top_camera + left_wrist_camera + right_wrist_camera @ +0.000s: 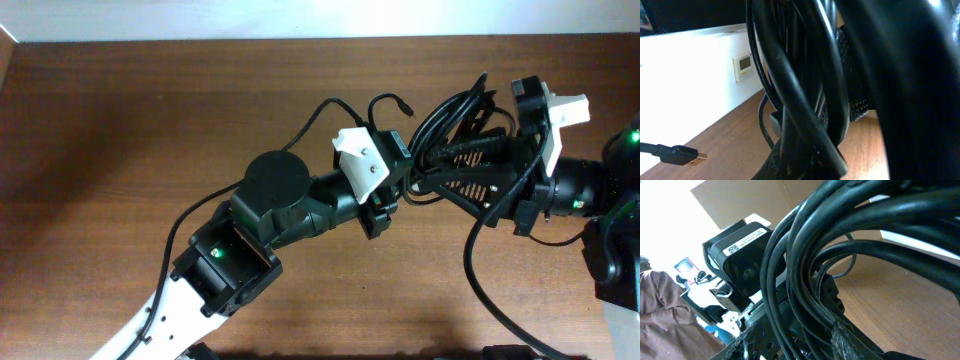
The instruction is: Untangle cables
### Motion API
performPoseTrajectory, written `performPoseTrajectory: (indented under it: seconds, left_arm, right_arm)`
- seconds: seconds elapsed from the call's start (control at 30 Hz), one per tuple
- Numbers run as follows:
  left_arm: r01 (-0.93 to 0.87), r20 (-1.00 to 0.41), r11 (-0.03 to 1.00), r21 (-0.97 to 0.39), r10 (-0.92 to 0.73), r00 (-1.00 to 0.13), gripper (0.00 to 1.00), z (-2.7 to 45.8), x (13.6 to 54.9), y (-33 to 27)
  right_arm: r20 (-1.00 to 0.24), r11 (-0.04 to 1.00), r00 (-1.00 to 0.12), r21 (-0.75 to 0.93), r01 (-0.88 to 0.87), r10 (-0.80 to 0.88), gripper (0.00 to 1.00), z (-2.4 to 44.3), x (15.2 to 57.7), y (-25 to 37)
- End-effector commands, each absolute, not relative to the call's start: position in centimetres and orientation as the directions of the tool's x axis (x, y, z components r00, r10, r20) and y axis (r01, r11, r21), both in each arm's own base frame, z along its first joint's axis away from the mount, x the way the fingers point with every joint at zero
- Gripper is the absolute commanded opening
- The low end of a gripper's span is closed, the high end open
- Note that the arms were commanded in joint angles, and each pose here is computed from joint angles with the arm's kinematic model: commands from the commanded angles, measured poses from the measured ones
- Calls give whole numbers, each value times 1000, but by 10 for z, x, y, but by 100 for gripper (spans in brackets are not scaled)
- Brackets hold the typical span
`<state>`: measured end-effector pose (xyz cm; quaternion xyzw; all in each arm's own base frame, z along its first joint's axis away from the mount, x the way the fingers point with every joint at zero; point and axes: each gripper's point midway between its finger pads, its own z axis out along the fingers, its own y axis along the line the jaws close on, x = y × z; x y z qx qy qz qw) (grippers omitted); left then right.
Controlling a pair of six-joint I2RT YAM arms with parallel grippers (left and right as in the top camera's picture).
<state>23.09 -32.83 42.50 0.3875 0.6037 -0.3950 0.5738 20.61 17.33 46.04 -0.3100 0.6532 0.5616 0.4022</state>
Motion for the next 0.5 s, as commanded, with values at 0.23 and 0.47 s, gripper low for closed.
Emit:
performPoseTrajectory:
  seconds: [0.23,0.47]
  left_arm:
    - [956,-999,293,-29,26,-39,0,421,213,-352]
    - [944,-995,326,-45,65,-70,0,407,221,-354]
  right_arm:
    - [-863,32,-505,504,-863,-10,43,462,180,186]
    - [-866,-30,-497,499,-866,-44,43,463,167,198]
